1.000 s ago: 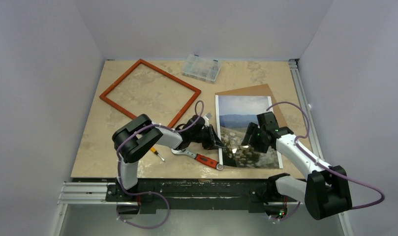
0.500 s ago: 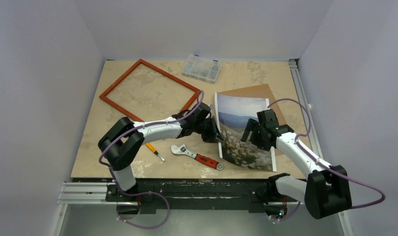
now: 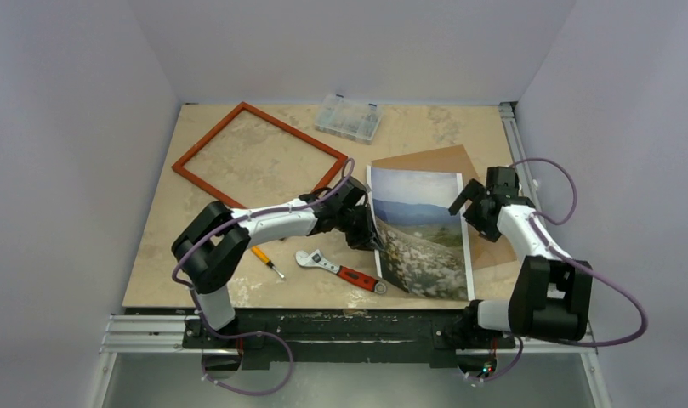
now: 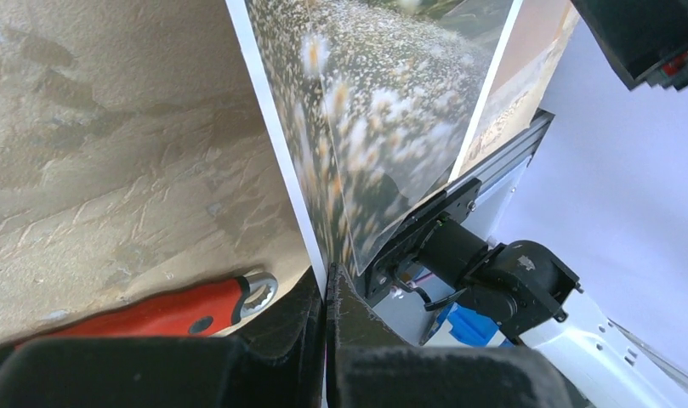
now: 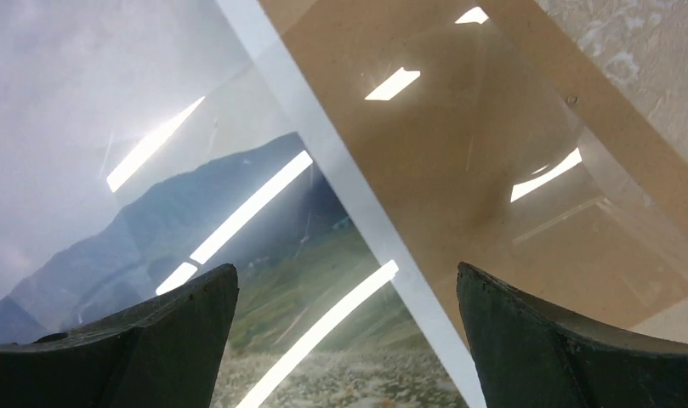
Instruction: Take the photo out of the frame
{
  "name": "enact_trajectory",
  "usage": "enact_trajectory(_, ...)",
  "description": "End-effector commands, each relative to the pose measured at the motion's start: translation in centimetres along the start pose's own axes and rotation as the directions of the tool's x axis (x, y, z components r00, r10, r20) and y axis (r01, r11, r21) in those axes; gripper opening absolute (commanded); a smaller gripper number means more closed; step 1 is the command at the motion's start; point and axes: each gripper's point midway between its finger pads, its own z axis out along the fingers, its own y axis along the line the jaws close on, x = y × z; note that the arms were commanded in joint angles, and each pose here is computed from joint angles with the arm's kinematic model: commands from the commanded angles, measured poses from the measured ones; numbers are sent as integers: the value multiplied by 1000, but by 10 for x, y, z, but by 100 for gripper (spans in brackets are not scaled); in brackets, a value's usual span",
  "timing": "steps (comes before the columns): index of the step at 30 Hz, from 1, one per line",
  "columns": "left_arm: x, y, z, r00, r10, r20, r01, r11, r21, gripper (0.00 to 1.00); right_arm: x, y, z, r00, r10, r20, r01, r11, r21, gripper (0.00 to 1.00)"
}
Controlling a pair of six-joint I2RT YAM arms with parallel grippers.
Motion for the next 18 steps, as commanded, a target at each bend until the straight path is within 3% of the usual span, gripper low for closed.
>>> enact_trajectory(1, -5, -16, -3, 999, 34, -13, -34, 999, 37, 0, -30, 1, 11, 999, -12, 40, 13, 1000, -22, 99)
enact_trajectory(10, -16, -15, -21, 998, 68, -3, -68, 998, 20, 0, -25, -14, 51, 999, -8, -34, 9, 1000, 16, 99)
enact_trajectory(18, -33, -31, -84, 992, 116, 40, -118, 991, 64, 0, -23, -11, 54, 998, -16, -63, 17, 1000, 5, 99)
